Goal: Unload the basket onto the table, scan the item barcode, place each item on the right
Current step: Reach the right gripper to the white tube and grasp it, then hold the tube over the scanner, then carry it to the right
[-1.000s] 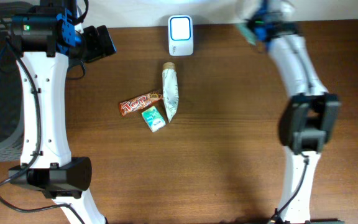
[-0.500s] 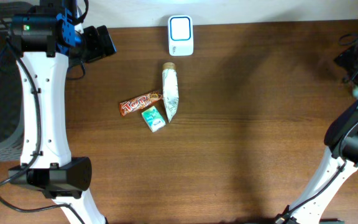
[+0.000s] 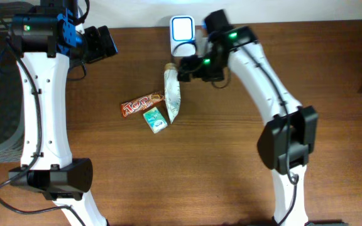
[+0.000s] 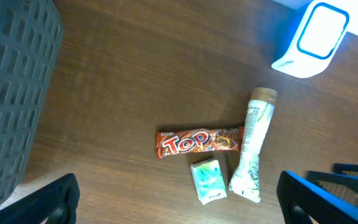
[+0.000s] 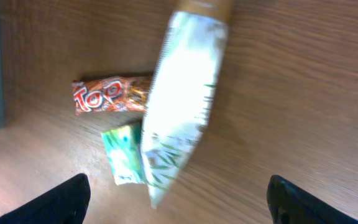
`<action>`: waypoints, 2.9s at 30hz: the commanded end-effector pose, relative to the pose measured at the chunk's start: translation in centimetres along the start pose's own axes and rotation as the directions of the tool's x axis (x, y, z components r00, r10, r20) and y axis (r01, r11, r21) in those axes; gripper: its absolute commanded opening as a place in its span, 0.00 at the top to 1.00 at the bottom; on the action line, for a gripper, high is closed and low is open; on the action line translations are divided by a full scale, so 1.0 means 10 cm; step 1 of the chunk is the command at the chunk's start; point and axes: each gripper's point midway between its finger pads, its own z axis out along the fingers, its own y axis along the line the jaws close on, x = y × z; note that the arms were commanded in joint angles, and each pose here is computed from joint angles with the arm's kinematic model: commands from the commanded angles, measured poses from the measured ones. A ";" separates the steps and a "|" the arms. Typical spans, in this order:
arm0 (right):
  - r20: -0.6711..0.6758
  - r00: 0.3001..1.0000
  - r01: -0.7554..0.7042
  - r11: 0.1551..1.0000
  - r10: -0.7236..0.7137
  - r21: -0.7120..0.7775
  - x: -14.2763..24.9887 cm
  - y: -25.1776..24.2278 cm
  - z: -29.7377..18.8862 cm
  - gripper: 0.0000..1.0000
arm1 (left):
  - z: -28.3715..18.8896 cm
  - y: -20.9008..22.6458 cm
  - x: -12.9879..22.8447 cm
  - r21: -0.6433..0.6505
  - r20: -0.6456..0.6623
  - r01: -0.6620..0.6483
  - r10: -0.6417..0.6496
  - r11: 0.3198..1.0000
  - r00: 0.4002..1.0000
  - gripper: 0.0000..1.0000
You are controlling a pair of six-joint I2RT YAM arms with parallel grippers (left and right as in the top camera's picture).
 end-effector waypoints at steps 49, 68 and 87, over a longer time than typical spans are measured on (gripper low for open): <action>0.140 0.970 0.182 0.976 -0.198 0.121 -0.57 0.27 0.21 0.96 | 0.01 0.00 -0.02 -0.005 0.004 -0.016 0.016 1.000 1.000 0.01; 0.662 0.663 0.030 0.897 -0.349 0.442 -2.10 -0.23 -0.41 0.96 | 0.01 0.00 -0.02 -0.005 0.004 -0.016 0.016 1.000 1.000 0.01; 0.586 0.749 -0.663 0.387 0.310 0.641 0.08 -4.62 -2.59 0.96 | 0.01 0.00 -0.02 -0.005 0.004 -0.016 0.016 1.000 1.000 0.01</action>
